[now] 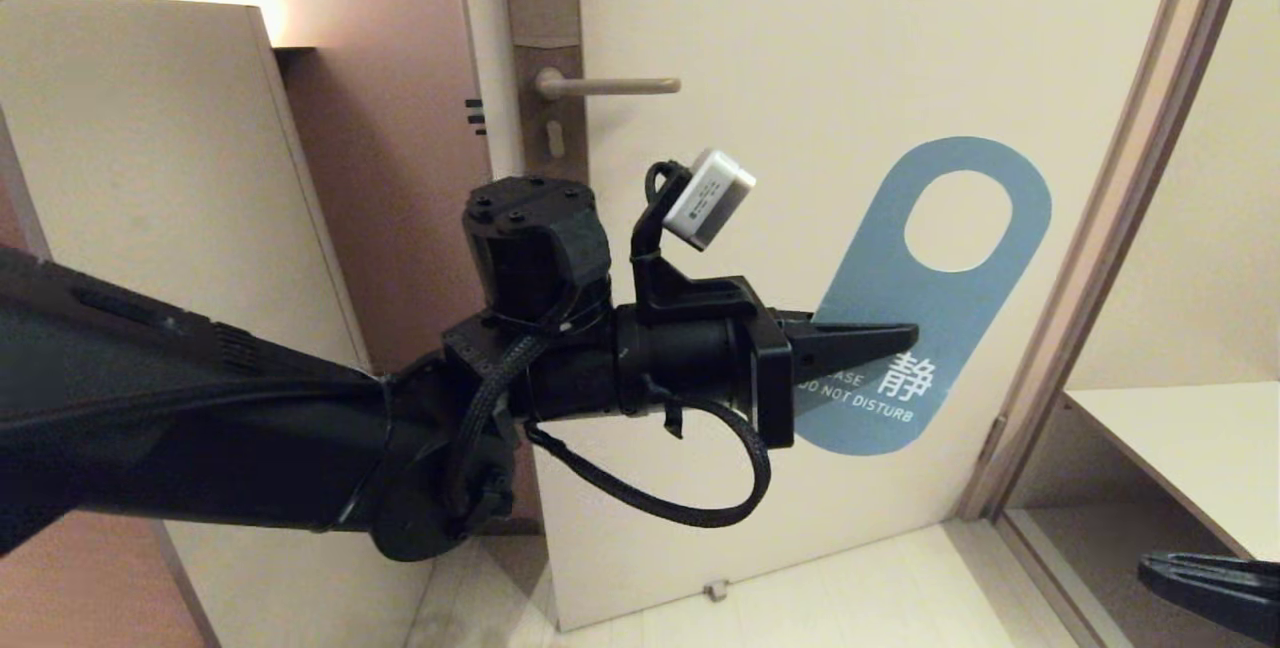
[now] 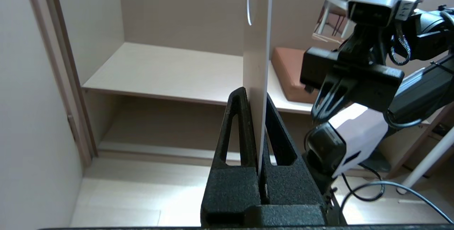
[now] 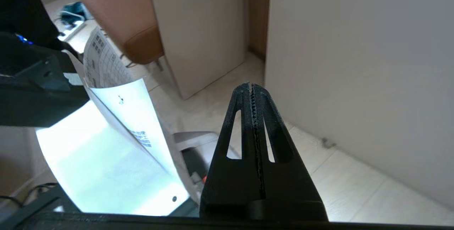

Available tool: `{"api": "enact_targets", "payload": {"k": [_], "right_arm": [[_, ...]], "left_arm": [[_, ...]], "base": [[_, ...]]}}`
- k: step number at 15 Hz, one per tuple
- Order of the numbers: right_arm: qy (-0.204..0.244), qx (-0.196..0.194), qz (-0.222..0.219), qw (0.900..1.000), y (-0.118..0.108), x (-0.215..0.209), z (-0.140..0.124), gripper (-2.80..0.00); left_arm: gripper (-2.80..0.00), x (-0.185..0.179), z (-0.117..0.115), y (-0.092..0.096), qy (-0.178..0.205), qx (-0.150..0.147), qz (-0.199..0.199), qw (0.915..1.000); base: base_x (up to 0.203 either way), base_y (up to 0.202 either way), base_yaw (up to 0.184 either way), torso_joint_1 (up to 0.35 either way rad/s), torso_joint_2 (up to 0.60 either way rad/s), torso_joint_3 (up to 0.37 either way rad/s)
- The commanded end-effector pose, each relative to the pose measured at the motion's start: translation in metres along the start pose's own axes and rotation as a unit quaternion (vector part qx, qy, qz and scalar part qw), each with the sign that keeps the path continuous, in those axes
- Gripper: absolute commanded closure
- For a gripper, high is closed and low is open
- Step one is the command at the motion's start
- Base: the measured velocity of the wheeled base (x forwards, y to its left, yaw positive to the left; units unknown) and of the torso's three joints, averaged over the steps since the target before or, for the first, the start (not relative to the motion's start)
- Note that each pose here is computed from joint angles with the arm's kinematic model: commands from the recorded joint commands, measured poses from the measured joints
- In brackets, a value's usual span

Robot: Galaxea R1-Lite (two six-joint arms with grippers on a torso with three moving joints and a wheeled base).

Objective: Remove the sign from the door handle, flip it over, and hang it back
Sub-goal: Hand it to the other hand

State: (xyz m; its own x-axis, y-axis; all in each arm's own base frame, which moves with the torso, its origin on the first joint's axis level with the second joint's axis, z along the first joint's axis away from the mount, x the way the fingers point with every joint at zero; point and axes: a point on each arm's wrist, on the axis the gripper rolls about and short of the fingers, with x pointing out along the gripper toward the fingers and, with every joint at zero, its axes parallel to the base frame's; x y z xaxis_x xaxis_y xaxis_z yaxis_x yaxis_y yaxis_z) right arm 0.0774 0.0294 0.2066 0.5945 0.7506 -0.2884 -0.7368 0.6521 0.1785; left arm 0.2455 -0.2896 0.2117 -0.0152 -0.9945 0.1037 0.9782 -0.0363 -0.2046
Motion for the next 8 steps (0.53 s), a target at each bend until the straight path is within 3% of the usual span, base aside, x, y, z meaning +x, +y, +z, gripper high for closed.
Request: {"api": "enact_targets", "payload": {"k": [1, 8], "right_arm": [[0.022, 0.025, 0.006, 0.999, -0.008, 0.011, 0.002, 0.0], [0.038, 0.048, 0.003, 0.998, -0.018, 0.023, 0.009, 0.0]], "left_arm": [[0.0, 0.008, -0.012, 0.006, 0.002, -0.008, -0.006, 0.9999], [0.0, 0.016, -0.009, 0.009, -0.012, -0.029, -0.011, 0.9995]], "base": [[0.0, 0.0, 0.0, 0.0, 0.0, 0.0], [0.0, 0.0, 0.0, 0.0, 0.0, 0.0]]}}
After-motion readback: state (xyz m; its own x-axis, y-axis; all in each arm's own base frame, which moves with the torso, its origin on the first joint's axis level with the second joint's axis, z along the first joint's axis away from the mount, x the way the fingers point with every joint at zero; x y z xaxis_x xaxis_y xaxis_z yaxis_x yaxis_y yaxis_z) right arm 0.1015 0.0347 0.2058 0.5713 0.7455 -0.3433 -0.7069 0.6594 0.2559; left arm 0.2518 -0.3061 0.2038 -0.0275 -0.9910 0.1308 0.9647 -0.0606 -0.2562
